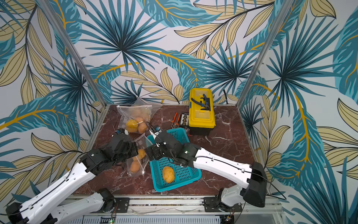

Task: Put the potatoes into a zipper bag and zip it
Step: Place the potato into the zipper food storage bag, then pick up the potato from the basket.

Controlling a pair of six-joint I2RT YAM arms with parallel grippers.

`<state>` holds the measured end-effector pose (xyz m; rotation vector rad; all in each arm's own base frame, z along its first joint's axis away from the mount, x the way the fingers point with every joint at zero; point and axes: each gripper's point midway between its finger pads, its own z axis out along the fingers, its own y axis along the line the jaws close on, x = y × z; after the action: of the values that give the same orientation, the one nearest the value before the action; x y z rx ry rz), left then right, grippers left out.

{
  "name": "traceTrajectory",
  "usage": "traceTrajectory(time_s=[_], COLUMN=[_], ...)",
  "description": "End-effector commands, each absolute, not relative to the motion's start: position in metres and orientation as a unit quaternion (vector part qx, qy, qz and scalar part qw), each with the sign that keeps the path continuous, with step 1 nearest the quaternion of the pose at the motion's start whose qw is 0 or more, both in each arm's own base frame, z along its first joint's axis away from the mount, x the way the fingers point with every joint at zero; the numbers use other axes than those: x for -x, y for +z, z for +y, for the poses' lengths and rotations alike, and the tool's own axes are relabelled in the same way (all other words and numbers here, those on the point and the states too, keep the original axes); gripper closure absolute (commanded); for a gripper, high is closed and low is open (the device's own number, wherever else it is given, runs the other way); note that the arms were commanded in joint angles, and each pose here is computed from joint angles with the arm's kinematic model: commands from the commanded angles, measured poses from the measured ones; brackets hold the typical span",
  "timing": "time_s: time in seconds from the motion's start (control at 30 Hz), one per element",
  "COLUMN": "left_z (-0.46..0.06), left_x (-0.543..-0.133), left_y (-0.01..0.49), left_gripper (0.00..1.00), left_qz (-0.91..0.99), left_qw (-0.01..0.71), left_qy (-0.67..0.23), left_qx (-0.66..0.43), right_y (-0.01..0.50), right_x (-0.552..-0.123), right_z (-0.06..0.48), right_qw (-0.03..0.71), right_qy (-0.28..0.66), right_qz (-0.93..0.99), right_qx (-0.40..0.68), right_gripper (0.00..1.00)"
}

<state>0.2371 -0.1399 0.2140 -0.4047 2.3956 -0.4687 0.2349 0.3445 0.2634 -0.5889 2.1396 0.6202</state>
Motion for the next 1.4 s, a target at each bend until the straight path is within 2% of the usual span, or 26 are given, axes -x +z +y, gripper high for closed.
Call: traceTrajectory(time_s=[0.0,0.13,0.4,1.0,1.17,1.37], left_z=[-0.142,-0.142,-0.142,-0.143,-0.143,-0.143], left_x=[-0.240,-0.239,-0.239,-0.238,-0.239,-0.239], left_y=[0.222,0.221,0.221,0.221,0.221,0.221], left_gripper=[1.00,1.00,1.00,1.00,1.00,1.00], left_qz=[0.910,0.910,0.910,0.911,0.911,0.911], left_qw=[0.338,0.339,0.339,0.336,0.337,0.336], left_qy=[-0.187,-0.187,-0.187,-0.189,-0.189,-0.189], left_qx=[0.150,0.150,0.149,0.148,0.148,0.148], right_y=[0.245,0.225,0.174,0.067,0.057,0.072], right_x=[-0.233,-0.226,-0.218,-0.208,-0.206,-0.189], right_z=[0.305,0.273,0.254,0.318,0.310,0.293], right_qw=[0.413,0.413,0.387,0.249,0.231,0.215], right_qy=[0.205,0.190,0.170,0.208,0.182,0.197], right_qz=[0.867,0.878,0.899,0.937,0.948,0.949], right_qx=[0.186,0.149,0.116,0.132,0.122,0.116], right_gripper=[0.03,0.03,0.01,0.01,0.03,0.02])
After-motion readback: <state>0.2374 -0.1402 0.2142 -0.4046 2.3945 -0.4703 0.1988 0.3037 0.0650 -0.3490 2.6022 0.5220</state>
